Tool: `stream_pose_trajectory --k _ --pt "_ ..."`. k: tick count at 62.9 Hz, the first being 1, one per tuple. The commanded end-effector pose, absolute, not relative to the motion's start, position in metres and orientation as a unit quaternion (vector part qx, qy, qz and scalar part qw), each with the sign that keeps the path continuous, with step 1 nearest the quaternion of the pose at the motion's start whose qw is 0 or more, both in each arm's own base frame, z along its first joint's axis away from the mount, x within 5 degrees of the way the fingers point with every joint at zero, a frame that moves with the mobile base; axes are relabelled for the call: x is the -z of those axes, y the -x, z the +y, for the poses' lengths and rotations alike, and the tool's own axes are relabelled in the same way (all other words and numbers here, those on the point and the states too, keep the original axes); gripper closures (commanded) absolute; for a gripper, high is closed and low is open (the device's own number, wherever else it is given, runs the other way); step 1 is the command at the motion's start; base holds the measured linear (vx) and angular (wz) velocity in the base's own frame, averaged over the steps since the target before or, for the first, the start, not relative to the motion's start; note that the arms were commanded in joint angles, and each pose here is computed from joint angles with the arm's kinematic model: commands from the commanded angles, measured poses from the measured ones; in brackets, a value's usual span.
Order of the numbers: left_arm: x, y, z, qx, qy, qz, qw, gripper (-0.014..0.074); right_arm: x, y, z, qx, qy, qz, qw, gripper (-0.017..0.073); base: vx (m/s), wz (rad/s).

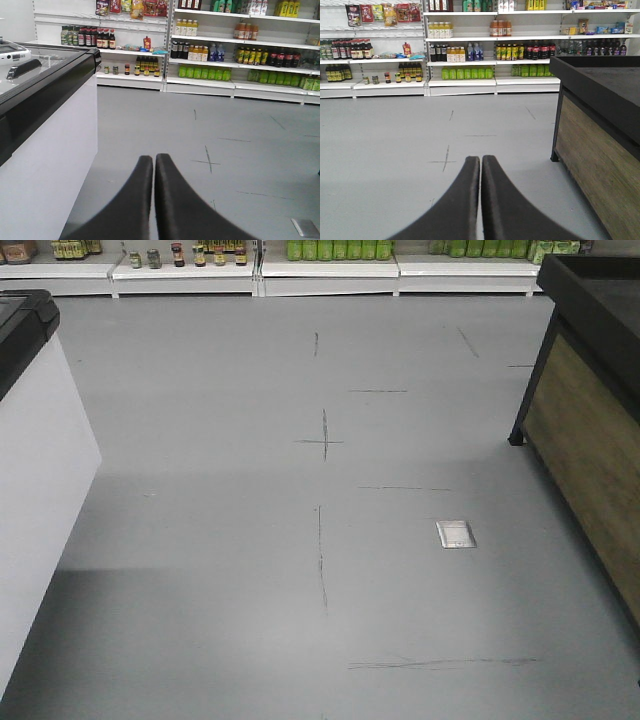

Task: Pick three apples into basket with both arms
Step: 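Drive the base forward toward the black fruit table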

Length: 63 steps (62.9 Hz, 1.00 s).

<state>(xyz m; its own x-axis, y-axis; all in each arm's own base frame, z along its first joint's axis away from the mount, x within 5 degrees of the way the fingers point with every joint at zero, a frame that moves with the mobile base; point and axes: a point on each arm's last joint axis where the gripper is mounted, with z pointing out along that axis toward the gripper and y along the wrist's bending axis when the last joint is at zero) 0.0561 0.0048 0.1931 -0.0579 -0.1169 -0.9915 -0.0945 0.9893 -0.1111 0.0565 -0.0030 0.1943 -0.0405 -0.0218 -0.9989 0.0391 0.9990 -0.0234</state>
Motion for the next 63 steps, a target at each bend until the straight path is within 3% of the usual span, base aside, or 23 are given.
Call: stream_pose_trajectory --k 1,63 --pt "-0.1983 -0.0555 0.0048 0.013 0.074 0.696 0.714 0.06 -0.1972 -0.0563 -0.0019 0.023 0.001 0.695 0.719 0.0564 0.0 0.0" --pt "-0.1983 -0.0555 0.0048 0.013 0.074 0.696 0.714 0.06 -0.1972 -0.0563 -0.0019 0.023 0.001 0.695 0.719 0.0564 0.0 0.0"
